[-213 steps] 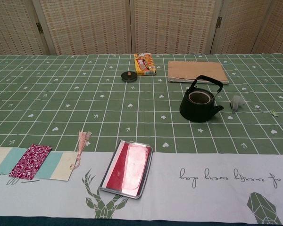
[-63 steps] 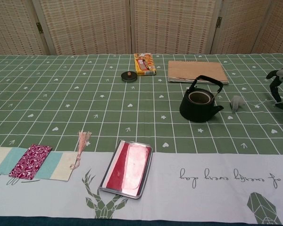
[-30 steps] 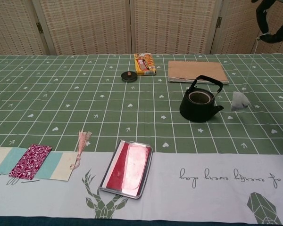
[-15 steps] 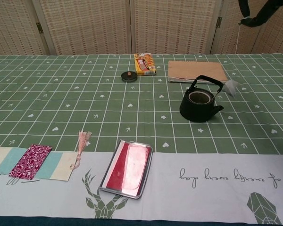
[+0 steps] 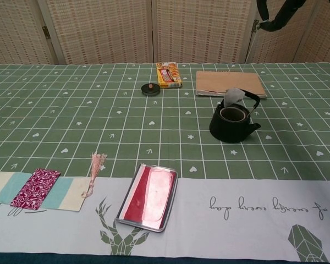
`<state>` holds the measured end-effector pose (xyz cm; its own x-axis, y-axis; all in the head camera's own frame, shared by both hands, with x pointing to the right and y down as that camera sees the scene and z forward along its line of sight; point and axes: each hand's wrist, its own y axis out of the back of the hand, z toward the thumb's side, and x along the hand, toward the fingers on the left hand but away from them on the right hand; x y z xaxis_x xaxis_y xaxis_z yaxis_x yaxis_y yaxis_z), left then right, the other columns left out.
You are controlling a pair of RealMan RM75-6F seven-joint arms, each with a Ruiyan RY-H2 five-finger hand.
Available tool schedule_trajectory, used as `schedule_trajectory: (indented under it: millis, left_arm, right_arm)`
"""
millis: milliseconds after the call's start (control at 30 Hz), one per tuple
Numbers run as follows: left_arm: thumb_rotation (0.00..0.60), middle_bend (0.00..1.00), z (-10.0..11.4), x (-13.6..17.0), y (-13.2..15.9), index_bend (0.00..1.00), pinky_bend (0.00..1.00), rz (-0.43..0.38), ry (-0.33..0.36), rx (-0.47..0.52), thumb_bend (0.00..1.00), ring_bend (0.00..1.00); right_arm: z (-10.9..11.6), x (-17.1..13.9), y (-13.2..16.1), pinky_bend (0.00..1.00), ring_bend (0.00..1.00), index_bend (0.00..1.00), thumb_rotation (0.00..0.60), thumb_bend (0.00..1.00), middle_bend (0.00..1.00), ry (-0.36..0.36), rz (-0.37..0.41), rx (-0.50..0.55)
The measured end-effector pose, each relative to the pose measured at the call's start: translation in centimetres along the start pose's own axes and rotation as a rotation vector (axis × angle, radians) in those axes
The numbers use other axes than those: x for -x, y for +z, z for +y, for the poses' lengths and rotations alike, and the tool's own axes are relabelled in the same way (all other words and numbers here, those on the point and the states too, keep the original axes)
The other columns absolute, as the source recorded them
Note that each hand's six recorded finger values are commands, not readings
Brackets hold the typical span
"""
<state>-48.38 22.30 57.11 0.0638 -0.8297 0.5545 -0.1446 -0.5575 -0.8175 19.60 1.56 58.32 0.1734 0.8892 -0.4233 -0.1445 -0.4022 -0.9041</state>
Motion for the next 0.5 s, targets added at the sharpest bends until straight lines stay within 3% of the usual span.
schedule_trajectory:
  millis: [500]
  left_arm:
    - [0.600,0.13,0.2,0.4,0.3,0.00,0.05,-0.015,0.005,0.009,0.29,0.13]
  right_arm:
    - [-2.2,0.8,1.6,0.00,0.08,0.63,0.600,0.43,0.14,0.037,0.021,-0.045]
